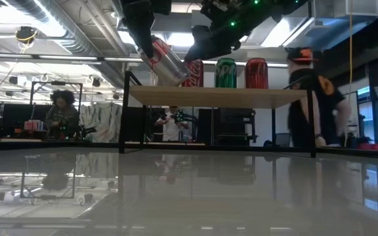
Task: Place canned beverage on shelf
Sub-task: Put the red-silver soda can aligned with the other red-silver soda can on the shelf
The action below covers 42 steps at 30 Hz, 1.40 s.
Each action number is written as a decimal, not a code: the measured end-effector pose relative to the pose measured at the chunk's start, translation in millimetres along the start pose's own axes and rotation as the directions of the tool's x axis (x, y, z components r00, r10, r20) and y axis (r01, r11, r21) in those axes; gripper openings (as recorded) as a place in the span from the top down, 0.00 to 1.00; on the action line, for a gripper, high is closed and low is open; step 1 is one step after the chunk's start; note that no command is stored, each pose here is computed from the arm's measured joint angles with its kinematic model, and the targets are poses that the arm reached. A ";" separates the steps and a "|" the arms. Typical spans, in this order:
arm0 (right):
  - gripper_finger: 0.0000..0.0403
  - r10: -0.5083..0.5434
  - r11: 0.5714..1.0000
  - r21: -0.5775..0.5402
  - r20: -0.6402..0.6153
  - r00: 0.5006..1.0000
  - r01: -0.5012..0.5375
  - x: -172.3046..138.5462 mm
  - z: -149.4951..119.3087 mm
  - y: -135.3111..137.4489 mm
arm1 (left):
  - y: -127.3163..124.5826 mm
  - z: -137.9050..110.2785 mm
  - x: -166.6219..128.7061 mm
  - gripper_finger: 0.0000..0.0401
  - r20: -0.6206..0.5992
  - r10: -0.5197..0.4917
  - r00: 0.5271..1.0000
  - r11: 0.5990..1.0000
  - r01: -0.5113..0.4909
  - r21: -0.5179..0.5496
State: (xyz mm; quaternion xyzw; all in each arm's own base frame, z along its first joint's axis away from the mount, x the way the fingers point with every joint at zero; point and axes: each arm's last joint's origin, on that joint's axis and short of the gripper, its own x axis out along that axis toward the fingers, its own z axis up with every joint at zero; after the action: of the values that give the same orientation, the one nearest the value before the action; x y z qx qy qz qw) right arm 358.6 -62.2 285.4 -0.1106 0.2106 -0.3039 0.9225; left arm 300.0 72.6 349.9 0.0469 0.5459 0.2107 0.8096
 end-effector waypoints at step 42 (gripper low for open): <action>0.05 -0.004 1.000 0.013 -0.035 0.999 0.004 17.3 -12.9 8.6 | 0.8 1.6 -0.5 0.29 0.017 0.029 0.999 0.999 -0.029 0.013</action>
State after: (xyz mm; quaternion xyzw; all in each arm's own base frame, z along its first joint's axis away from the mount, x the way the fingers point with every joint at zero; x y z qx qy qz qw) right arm 369.7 -66.9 265.6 -0.0995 0.2245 -0.3090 0.9188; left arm 301.1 73.3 351.2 0.0620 0.5397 0.2185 0.8106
